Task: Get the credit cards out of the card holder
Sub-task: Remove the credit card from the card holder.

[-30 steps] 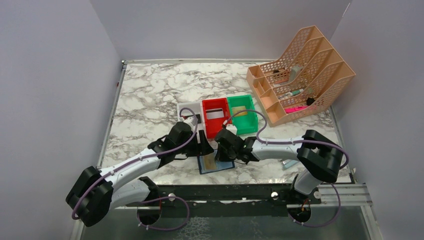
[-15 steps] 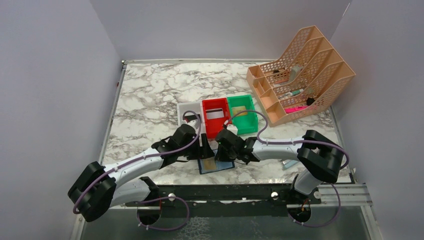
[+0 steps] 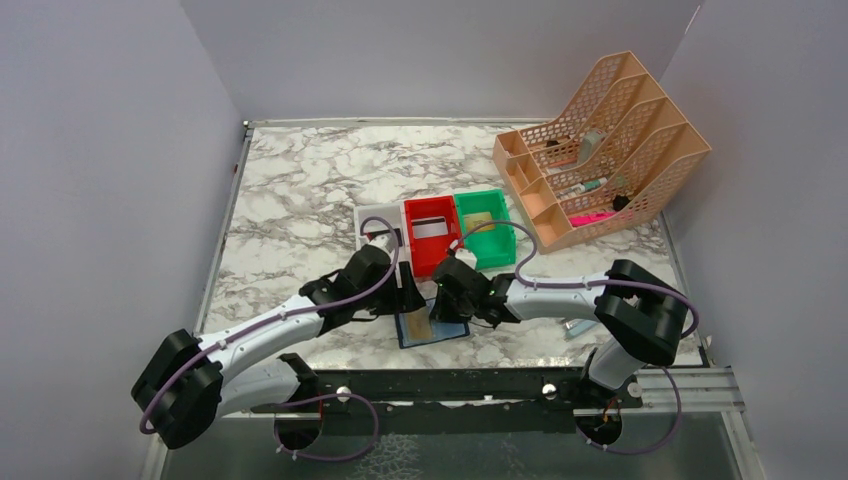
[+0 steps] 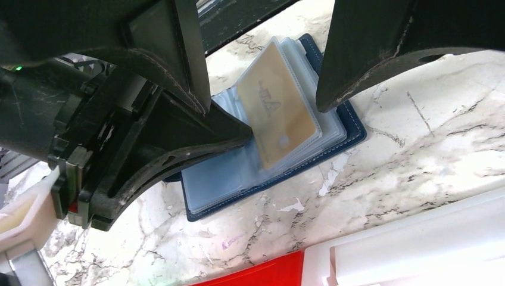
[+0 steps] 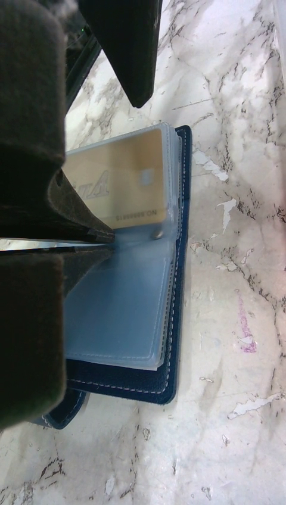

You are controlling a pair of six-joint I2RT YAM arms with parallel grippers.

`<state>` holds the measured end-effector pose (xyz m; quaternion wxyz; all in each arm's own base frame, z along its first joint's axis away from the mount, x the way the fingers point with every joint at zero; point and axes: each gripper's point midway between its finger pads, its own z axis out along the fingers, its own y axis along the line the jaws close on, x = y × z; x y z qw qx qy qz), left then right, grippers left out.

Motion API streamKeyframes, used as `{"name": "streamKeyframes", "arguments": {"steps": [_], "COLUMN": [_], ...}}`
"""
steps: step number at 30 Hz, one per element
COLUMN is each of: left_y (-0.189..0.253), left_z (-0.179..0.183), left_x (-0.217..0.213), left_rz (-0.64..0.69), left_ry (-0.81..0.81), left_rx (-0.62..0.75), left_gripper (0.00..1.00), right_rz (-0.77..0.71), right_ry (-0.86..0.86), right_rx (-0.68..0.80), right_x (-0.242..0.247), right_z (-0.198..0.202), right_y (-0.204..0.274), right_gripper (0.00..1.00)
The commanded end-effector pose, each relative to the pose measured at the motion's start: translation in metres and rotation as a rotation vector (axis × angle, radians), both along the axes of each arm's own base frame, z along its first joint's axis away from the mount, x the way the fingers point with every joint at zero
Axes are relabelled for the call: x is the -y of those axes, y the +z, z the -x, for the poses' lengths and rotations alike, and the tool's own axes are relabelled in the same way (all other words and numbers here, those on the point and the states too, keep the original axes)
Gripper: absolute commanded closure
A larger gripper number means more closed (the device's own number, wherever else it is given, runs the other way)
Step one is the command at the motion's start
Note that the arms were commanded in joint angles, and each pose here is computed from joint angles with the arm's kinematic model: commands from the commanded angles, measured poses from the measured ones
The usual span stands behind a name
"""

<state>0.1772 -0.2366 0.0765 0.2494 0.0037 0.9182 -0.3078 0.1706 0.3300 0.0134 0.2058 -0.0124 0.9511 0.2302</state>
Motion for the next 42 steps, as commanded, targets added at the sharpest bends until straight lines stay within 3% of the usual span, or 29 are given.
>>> {"name": "streamKeyframes", "arguments": {"steps": [1, 15, 26, 42], "left_y": [-0.005, -0.014, 0.004, 0.005], "left_z": [0.003, 0.012, 0.013, 0.004], "left_x": [0.003, 0.021, 0.041, 0.01], "left_rz": [-0.005, 0.038, 0.118, -0.002], "left_ry": [-0.012, -0.041, -0.091, 0.016], "left_rx": [-0.019, -0.051, -0.013, 0.032], "left_gripper": [0.31, 0.33, 0.33, 0.31], "right_rz": [0.245, 0.221, 0.182, 0.19], "right_ry": [0.0, 0.005, 0.013, -0.012], "right_rx": [-0.127, -0.135, -0.14, -0.157], "right_x": [0.06, 0.057, 0.052, 0.057], "right_z": [0.031, 0.032, 0.031, 0.032], "right_y": [-0.058, -0.057, -0.055, -0.058], "right_gripper": [0.88, 0.87, 0.87, 0.87]}}
